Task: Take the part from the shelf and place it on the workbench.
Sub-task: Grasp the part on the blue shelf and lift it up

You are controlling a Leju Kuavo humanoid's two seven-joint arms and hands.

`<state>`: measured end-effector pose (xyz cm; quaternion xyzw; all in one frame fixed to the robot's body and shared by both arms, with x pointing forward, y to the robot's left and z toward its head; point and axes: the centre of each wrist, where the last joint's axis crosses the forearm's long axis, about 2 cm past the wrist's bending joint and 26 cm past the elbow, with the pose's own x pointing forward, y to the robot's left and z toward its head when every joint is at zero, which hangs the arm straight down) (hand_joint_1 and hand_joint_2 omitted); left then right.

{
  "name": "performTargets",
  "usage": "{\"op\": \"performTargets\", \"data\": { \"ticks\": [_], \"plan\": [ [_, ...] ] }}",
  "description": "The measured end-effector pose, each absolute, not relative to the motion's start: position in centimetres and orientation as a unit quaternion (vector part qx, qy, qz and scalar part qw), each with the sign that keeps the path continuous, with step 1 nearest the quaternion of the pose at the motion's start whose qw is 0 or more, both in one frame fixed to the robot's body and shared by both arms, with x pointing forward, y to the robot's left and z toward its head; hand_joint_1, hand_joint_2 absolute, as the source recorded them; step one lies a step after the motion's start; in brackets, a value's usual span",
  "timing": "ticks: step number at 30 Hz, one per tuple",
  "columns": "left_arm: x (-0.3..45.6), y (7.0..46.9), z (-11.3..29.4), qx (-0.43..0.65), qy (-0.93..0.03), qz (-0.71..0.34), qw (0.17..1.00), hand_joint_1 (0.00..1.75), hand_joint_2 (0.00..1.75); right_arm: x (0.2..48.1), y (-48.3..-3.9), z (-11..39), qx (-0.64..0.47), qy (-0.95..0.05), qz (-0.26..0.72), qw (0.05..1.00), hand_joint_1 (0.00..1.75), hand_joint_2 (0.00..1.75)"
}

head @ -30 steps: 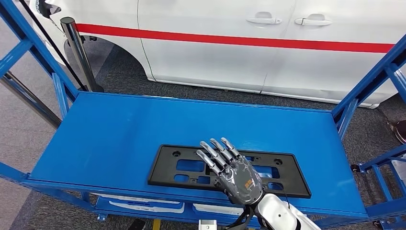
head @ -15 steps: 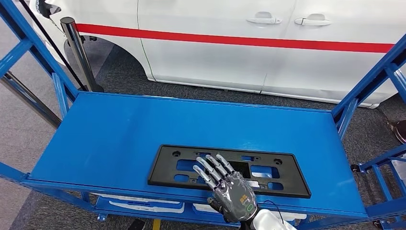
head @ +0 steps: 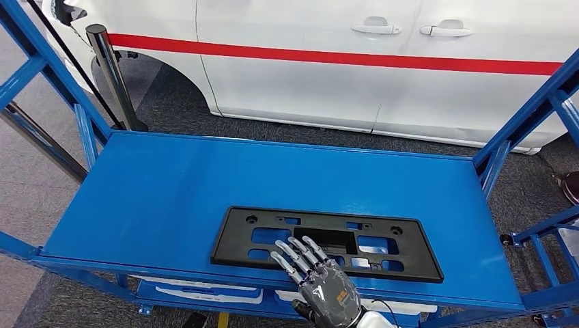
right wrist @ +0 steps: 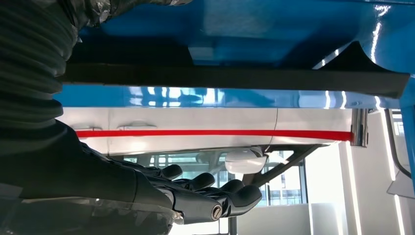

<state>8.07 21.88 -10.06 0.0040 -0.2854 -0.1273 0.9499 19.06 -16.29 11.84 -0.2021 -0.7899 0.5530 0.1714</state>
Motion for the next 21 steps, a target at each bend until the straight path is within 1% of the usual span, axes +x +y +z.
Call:
{"op": "performTargets", "data": {
  "ticks": [8, 16, 21],
  "plan": [
    [8.1, 21.9, -10.1, 0.004, -0.285, -0.123, 0.95, 0.0, 0.0, 19.1, -16.7, 11.3, -0.24, -0.775, 0.559, 0.17, 0.0, 1.75],
    [8.0, 21.9, -10.1, 0.004, -0.285, -0.122, 0.951, 0.0, 0.0, 19.3, -16.9, 11.2, -0.249, -0.771, 0.56, 0.174, 0.0, 1.75],
    [8.0, 21.9, -10.1, 0.004, -0.285, -0.121, 0.951, 0.0, 0.0, 19.7, -17.4, 11.2, -0.278, -0.762, 0.559, 0.175, 0.0, 1.75]
  ]
}}
